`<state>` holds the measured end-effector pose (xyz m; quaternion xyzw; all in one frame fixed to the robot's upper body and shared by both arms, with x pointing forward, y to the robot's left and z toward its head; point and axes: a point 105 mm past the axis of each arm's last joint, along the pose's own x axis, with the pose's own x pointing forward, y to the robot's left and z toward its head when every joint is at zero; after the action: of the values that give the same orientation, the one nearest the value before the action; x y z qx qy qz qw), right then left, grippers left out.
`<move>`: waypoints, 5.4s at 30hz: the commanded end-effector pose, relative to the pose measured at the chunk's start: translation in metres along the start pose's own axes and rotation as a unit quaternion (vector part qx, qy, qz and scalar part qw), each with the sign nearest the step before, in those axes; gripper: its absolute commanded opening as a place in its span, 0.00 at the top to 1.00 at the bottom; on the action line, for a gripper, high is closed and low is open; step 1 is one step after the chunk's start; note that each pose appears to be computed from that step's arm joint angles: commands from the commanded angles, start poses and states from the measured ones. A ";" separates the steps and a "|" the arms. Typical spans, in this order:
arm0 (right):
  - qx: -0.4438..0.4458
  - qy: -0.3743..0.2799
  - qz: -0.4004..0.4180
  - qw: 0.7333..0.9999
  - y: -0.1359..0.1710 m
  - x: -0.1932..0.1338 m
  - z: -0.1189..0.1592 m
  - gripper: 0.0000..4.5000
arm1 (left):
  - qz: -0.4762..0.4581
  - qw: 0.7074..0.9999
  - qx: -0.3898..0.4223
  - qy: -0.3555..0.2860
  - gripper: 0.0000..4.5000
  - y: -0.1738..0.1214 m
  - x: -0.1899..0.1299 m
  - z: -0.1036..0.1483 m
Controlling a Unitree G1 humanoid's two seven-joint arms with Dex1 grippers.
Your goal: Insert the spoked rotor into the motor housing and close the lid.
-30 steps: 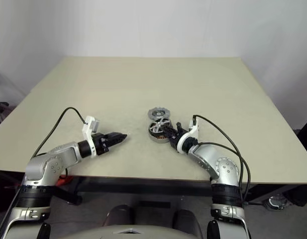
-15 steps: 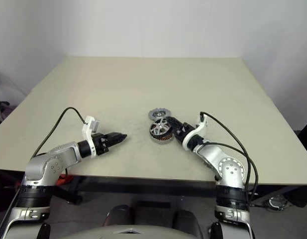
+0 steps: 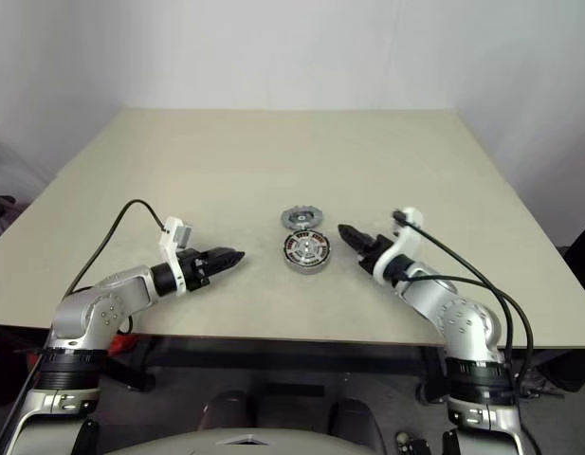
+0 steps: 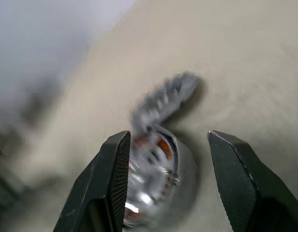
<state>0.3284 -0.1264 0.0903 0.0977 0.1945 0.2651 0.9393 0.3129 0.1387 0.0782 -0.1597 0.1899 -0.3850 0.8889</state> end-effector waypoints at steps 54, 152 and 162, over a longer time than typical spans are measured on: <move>-0.728 0.170 0.318 0.583 0.021 -0.005 0.031 0.14 | -0.036 0.994 0.087 -0.052 0.50 -0.013 0.029 0.028; -0.502 0.303 0.448 0.675 0.055 -0.003 0.008 1.00 | 0.066 0.993 0.031 -0.089 0.50 -0.013 0.018 -0.011; -0.437 0.298 0.304 0.792 0.056 0.057 0.011 1.00 | 0.096 0.991 0.031 -0.091 0.50 -0.005 -0.004 -0.014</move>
<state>0.3324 -0.0465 0.0873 -0.3334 0.3030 0.6523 0.6095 0.3006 0.1350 0.0556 -0.1520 0.1346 -0.2840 0.9371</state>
